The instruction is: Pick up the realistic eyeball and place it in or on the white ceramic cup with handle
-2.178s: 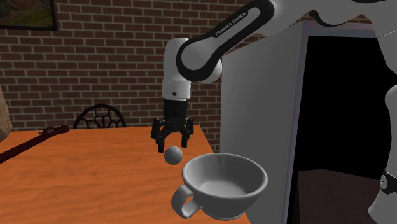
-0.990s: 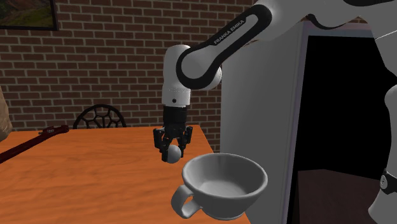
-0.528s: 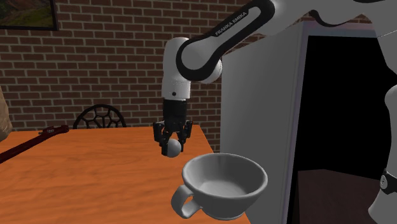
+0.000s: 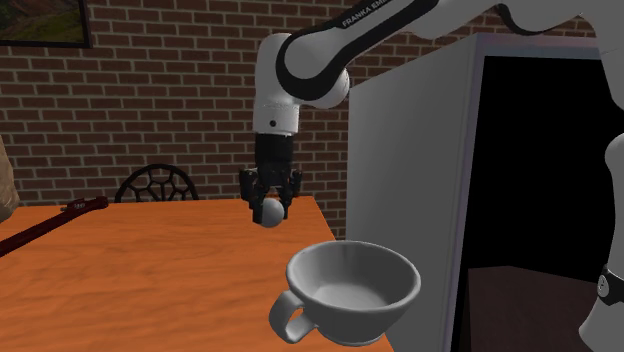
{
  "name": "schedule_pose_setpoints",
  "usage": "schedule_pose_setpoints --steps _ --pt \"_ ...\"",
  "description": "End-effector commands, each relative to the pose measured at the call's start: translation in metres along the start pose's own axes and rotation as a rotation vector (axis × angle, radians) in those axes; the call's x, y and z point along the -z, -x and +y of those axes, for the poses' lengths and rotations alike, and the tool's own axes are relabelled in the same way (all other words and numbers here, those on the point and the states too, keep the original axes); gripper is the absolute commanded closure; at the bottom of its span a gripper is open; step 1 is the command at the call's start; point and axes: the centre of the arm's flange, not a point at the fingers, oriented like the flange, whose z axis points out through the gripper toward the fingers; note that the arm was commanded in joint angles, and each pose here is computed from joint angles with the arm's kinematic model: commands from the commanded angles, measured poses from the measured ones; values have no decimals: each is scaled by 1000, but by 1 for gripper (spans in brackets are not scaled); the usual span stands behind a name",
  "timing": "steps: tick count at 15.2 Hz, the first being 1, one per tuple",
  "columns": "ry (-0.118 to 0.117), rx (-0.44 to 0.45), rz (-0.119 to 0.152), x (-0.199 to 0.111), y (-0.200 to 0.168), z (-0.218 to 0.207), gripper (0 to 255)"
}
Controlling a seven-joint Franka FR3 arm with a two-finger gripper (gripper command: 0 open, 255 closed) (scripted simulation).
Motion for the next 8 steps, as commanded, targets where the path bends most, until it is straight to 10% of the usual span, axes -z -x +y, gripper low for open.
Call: schedule_pose_setpoints --steps 1,8 --pt "0 0 0 10 1 -1 255" --pt "0 0 0 47 2 -6 255"
